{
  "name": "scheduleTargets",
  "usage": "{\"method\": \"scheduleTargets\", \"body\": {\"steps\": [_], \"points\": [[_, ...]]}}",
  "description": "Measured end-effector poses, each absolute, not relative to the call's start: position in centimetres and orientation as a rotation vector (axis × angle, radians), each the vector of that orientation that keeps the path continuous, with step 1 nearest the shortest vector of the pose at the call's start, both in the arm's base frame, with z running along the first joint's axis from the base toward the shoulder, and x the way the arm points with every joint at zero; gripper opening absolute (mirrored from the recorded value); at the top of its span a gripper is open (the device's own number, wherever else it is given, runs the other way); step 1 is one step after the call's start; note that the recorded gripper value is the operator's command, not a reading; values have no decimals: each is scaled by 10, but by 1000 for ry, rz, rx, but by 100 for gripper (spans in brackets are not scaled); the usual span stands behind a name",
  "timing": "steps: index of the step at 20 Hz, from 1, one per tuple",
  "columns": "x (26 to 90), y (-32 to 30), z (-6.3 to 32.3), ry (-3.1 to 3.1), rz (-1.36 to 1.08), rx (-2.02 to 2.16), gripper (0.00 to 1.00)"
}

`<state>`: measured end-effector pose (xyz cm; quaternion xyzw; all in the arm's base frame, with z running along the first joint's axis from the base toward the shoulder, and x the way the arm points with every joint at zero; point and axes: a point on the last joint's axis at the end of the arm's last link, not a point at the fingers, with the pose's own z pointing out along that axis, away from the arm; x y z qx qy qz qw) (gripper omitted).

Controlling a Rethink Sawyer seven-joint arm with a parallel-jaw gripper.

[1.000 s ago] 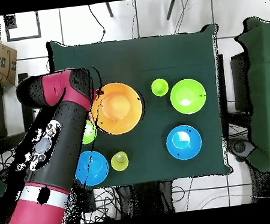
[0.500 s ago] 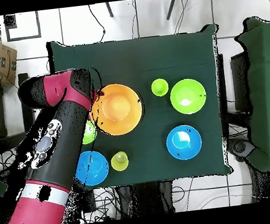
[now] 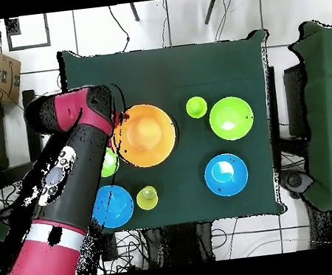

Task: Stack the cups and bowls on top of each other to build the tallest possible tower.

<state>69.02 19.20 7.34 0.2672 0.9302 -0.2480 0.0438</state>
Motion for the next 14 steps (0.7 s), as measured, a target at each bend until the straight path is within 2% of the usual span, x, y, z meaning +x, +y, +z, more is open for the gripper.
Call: {"method": "scheduleTargets", "body": {"steps": [14], "points": [[674, 191, 50, 2842, -878, 729, 0]]}}
